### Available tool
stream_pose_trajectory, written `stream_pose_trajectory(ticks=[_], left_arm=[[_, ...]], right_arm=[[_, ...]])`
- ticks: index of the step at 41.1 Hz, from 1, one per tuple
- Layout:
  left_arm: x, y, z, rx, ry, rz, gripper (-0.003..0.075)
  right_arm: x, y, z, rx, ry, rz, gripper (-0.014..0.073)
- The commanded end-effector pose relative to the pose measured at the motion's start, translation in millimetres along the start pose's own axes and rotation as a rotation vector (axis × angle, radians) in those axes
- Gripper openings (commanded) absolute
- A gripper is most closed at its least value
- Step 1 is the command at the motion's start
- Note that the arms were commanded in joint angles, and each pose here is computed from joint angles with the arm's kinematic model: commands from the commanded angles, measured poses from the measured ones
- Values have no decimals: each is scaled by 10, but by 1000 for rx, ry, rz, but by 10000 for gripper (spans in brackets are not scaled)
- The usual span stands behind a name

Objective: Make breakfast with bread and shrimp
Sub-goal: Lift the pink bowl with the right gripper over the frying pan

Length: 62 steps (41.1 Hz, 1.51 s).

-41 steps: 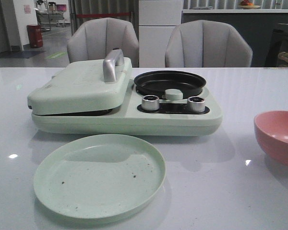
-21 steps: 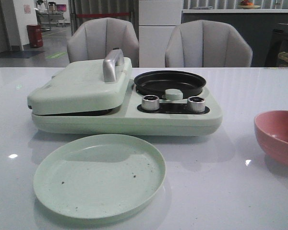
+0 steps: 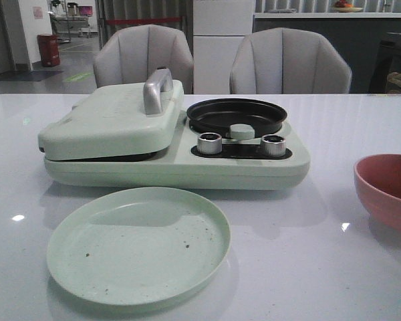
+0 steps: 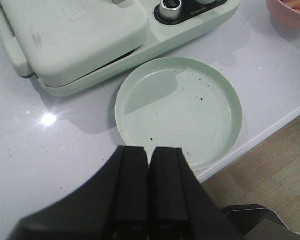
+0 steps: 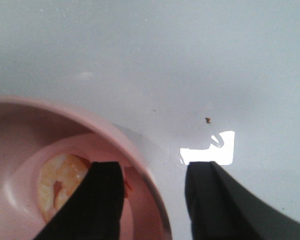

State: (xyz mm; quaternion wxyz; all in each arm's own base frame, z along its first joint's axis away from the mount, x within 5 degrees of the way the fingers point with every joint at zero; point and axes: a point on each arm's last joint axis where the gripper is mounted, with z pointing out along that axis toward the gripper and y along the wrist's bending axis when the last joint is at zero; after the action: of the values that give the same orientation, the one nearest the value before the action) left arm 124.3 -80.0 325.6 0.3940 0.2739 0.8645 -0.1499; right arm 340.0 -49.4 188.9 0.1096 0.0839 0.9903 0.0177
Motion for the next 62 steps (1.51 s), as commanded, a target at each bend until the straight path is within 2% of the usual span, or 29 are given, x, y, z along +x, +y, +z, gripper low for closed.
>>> stream_pose_trajectory(ticks=[1,6,10,16,21,28,38,42,48,62], left_arm=[[-127,-23,-71,11,-98,-22,99],[-127,-23,-71,11,-98,-22,99],[-127,-23,-71,11,-98,-22,99],[-125,-23,-71,12,-96,-22,99],[-125,-23,-71,12,-96,-22,99],[-125,-23,-71,12,-96,-22,99],[-121,-24,-70,13,-92,-22,99],[-121,-24,-70,13,-92,-22,99],[-111,-27,-69,15,-81,-21,99],[-99,-29,-69,18,-68,-21,99]], right_arm=[[-95,-19,-211,8,-91,-15,298],[-95,-24,-215,14,-93,-21,155],[-87,-20,-234,15,-91,-31,99],[-77,48,-387,14,-130,-88,47],[-157,176,-688,16,-230,-136,41],[-363,561,-1169,30,-372,-279,43],[-564,1322,-1866,82,-680,-542,43],[-646,1599,-2022,150,-775,-624,43],[-773,1894,-2047,298,-844,-695,43],[-912,2358,-1738,773,-912,-838,43]])
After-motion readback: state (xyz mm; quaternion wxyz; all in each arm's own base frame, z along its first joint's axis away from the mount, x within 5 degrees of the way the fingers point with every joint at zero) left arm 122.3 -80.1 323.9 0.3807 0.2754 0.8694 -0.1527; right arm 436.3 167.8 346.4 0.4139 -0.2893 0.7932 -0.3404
